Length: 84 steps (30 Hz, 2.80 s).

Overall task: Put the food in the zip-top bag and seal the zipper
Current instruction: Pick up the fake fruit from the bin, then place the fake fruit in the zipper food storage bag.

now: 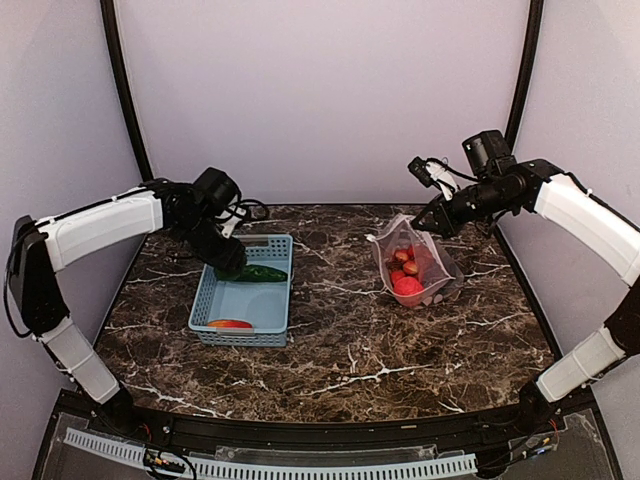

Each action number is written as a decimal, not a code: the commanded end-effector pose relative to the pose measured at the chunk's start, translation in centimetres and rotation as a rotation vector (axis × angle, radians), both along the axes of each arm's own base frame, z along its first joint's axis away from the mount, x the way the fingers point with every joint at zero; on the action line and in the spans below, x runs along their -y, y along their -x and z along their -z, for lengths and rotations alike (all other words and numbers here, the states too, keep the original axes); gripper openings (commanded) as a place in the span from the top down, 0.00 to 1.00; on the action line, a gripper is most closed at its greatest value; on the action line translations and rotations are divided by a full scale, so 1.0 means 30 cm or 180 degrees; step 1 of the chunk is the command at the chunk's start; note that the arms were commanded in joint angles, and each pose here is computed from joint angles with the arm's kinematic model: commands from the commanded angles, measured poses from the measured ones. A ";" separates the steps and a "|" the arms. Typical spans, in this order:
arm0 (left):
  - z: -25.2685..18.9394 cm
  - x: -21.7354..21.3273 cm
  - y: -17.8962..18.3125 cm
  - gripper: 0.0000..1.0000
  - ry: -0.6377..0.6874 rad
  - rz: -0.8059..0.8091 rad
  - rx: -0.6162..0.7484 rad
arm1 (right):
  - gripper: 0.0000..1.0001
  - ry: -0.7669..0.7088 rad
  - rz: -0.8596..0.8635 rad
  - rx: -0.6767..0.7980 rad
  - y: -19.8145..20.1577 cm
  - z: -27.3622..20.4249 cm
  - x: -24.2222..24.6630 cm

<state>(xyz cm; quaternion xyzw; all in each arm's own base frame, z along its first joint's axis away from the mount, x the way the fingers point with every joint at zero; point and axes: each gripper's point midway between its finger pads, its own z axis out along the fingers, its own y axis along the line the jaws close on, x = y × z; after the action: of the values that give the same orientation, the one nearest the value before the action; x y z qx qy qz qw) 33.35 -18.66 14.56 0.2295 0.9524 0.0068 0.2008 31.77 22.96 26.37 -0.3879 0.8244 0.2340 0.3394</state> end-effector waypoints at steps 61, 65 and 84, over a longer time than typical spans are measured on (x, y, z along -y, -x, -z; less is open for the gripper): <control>-0.422 1.182 0.136 0.01 0.2960 0.0921 0.0765 | 1.00 -0.0177 -0.0250 0.0038 0.005 -0.175 -0.115; -0.565 1.147 0.211 0.01 0.3284 0.1174 0.0906 | 1.00 -0.0126 -0.0163 0.0084 -0.014 -0.171 -0.093; -0.237 0.743 0.332 0.35 0.1932 0.0849 0.0774 | 1.00 -0.0097 -0.0140 0.0089 0.011 -0.115 -0.055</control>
<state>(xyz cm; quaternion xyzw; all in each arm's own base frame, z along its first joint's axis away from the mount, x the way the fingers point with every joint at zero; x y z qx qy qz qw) 23.51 -43.67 26.28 0.2807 0.7989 -0.3441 0.4056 31.49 24.86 28.93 -0.4024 0.8165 0.2503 0.3298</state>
